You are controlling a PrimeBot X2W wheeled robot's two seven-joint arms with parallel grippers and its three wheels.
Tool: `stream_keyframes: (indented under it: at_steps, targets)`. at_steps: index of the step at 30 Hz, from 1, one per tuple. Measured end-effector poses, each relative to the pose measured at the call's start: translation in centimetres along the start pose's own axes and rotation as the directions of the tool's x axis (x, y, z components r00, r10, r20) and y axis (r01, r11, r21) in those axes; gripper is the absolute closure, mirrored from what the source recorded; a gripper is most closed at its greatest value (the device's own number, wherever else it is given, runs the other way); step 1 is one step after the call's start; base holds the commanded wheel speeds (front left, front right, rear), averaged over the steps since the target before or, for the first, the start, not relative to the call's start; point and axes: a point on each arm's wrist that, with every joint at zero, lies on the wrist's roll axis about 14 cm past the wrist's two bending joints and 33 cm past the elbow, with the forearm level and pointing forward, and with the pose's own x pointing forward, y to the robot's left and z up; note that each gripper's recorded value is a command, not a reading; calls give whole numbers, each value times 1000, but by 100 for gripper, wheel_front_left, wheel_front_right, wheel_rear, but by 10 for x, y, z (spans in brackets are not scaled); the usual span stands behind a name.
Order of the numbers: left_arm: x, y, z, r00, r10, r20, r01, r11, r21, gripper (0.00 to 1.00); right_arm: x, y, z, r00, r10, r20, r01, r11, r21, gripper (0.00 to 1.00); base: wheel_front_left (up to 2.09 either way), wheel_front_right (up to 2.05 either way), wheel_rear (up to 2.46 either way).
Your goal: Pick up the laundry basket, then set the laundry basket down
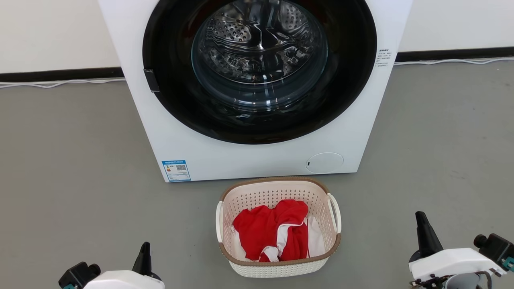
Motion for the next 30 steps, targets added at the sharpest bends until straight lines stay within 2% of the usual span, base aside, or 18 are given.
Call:
stream_keyframes:
  at_steps: [14, 30]
  targets:
    - [1, -7, 5, 1000, -31, -3, 30, 989, -144, 100, 2, 4, 3, 1000, 1, 1, -1, 986, 169, 100, 0, 0, 0]
    - [2, -16, 15, 997, -76, 7, 75, 950, -302, 100, 5, 11, 6, 1000, 19, 1, -18, 934, 356, 100, 0, 0, 0]
